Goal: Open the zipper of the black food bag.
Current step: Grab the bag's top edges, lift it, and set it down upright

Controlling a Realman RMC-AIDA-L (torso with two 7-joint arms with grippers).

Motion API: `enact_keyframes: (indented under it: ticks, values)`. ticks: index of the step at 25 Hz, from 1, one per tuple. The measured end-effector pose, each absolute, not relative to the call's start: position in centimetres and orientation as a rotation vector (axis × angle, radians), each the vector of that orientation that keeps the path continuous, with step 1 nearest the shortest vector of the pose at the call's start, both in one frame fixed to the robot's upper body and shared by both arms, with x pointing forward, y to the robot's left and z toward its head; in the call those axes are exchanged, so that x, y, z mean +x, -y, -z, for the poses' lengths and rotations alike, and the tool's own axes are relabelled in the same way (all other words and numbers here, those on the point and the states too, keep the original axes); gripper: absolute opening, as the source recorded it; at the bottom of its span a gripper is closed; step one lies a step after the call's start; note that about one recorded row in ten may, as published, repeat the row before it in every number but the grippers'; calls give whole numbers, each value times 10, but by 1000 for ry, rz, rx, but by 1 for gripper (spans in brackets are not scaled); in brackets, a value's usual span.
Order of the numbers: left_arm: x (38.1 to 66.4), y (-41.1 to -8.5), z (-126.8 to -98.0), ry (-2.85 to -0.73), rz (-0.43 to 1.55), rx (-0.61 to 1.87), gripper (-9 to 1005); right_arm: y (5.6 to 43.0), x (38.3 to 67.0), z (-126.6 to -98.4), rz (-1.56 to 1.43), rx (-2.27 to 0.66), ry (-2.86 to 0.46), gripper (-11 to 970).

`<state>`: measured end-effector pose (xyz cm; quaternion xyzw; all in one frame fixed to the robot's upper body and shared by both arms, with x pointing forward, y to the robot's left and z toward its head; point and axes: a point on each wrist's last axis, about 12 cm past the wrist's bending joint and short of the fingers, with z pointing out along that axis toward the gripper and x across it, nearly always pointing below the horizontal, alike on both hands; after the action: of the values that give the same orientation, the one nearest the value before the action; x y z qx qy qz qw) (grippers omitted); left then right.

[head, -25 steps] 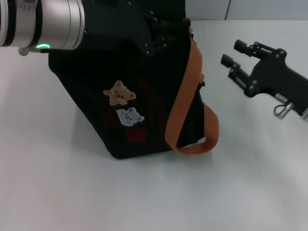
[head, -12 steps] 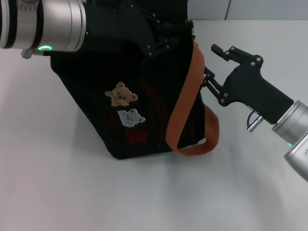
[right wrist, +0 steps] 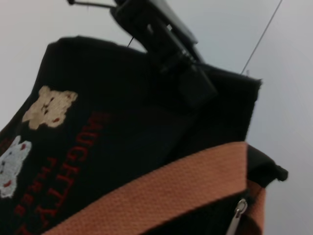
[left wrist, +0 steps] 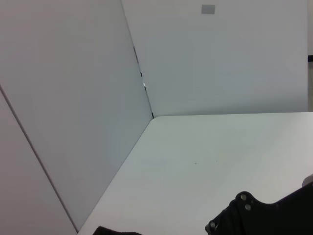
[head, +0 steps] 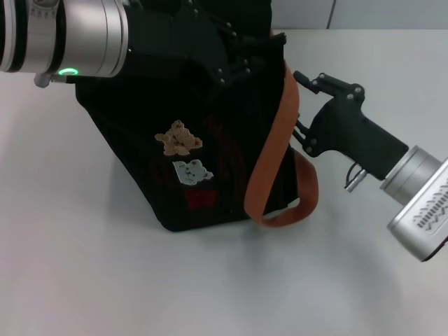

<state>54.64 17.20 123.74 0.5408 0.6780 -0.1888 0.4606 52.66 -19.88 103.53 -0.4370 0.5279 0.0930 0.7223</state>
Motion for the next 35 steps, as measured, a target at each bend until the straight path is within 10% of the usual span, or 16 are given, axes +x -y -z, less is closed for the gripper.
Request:
enact_keyframes:
  ticks: [35]
  values:
    - [546,-170,-1238,-1659,462,1345,191,175,541,-1039,-156,-979,-1175,347]
